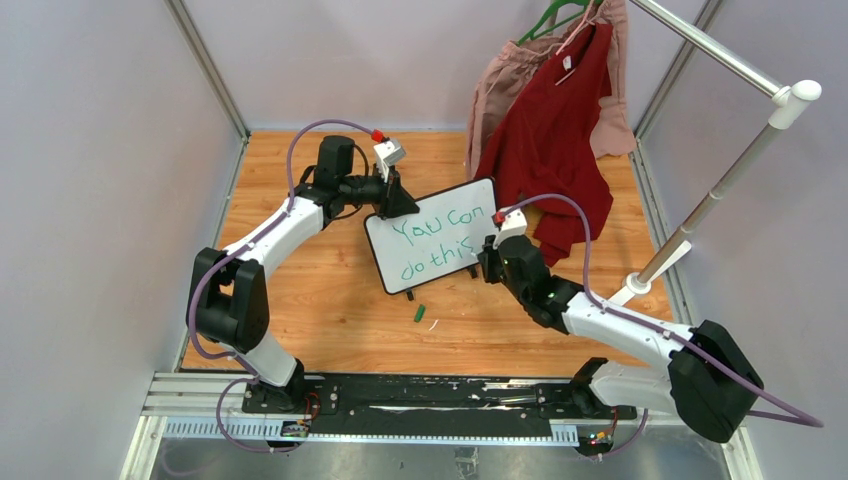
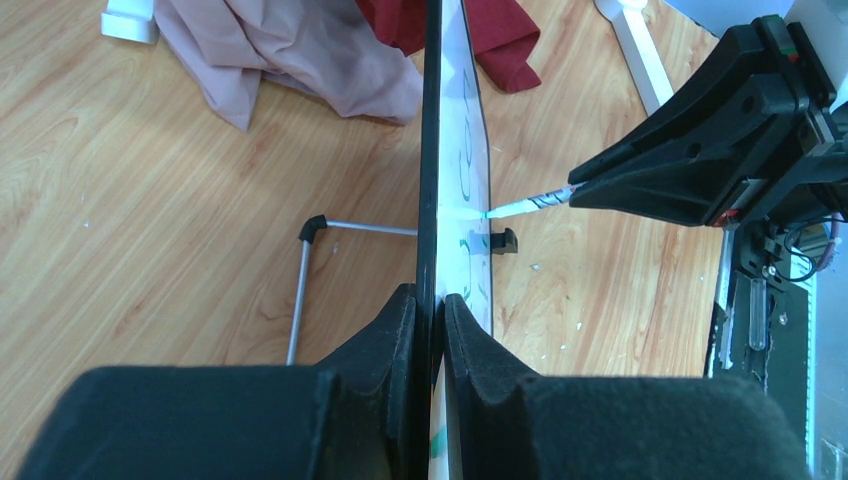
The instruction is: Write a sentence on the whiteboard
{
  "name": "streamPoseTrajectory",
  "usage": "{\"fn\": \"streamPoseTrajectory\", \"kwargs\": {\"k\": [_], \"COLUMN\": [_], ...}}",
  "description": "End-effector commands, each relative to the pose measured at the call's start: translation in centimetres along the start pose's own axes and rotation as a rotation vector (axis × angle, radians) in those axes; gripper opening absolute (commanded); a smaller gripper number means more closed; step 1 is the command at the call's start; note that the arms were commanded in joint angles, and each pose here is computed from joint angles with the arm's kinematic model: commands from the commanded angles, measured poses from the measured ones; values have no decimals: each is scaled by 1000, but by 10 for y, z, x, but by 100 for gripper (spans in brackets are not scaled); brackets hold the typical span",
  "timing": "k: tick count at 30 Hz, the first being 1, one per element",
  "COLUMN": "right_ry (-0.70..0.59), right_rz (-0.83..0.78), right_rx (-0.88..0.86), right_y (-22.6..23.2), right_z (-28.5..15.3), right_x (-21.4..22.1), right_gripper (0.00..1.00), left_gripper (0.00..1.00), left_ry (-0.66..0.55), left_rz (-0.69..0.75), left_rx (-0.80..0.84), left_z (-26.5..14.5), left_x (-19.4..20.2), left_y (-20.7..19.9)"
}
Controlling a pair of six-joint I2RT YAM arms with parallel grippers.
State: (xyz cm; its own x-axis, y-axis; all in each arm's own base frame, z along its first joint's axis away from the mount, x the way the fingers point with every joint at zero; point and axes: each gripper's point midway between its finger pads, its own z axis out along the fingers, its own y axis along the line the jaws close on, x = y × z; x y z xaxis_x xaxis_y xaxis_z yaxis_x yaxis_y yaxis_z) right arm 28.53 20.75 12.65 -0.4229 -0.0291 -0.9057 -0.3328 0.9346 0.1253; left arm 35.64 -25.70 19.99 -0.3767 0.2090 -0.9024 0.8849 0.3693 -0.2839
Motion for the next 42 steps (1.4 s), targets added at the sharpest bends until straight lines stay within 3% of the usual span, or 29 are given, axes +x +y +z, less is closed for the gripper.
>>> {"fn": "streamPoseTrajectory", "kwargs": {"k": [1,17,35,37,42], "right_ry": [29,14,-8,-11,-18], "right_rz": [3,-4,-19,-19,-19], "right_rx": [-36,-47,-143,-153,-173], "right_y": [14,18,5,6,9], "right_z": [1,-18,-88,-90,-95], "right_x": [9,-3,-8,-9,-13], "right_gripper": [0,0,0,0,0], "left_gripper": [0,1,60,70,78], "left_ry": [-7,-7,-47,-81,-273], "left_rz": [52,61,79,79,24], "left_rx": [-15,-54,-280,-354,-575], "left_z": [2,0,-19,-30,-82], "left_x": [-1,-4,-20,-30,-66], "left_y": [-1,2,30,36,54]}}
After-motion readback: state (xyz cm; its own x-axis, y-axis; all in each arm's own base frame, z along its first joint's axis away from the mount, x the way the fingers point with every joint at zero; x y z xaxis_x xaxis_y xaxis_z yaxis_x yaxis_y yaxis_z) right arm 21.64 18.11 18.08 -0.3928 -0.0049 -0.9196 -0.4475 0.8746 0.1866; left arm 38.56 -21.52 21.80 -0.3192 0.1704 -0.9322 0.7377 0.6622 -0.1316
